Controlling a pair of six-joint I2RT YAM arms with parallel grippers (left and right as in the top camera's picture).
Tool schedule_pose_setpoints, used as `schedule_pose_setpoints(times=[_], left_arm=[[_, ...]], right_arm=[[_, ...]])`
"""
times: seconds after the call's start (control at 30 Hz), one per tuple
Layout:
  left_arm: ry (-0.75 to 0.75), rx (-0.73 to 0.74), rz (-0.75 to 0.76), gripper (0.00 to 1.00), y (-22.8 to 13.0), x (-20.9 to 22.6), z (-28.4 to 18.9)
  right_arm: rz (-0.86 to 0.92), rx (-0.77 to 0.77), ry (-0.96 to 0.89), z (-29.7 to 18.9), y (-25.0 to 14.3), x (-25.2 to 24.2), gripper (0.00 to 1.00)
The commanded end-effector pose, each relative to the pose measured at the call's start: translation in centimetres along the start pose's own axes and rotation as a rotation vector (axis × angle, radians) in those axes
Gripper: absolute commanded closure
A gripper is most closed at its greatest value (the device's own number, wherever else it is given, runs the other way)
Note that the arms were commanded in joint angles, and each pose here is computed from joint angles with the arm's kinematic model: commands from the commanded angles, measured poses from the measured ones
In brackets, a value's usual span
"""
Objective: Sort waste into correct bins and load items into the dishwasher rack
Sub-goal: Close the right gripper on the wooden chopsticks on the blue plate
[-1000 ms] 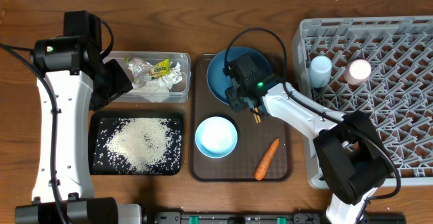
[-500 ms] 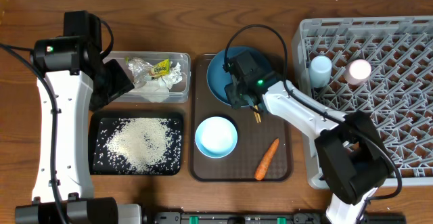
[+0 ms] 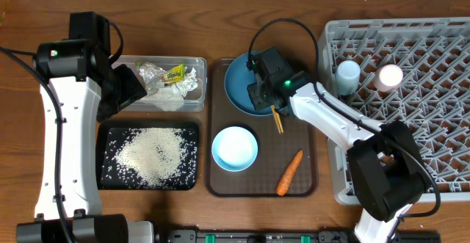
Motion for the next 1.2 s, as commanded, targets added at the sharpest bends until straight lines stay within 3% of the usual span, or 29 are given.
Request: schedule_pose_setpoints(times=[0.0,0.27,1.17], left_arm=[[0.010,0.010,-0.006,0.36,-0.1,0.2,0.3],[0.010,0.010,-0.006,0.36,-0.1,0.2,0.3],[0.012,0.014,-0.005,0.36,-0.1,0.2,0.3]], right_arm=[[0.042,-0.048,-0.010,-1.4,1.6,-1.0,0.56],[0.064,-0.021,-0.025,-1.4,1.1,-2.2,0.51],[0.072,0.119,-0.028,1.1,-2.7,-1.4,0.69]])
Point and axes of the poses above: each gripper's point midway between its finger pads, its own z axis out along the fingers, its own x axis along the line the jaws close on, y = z × x, the point moved 2 cm from there along -z, back along the fingers, and after that the axes turned 4 degrees about -z, right-handed, at the moved point
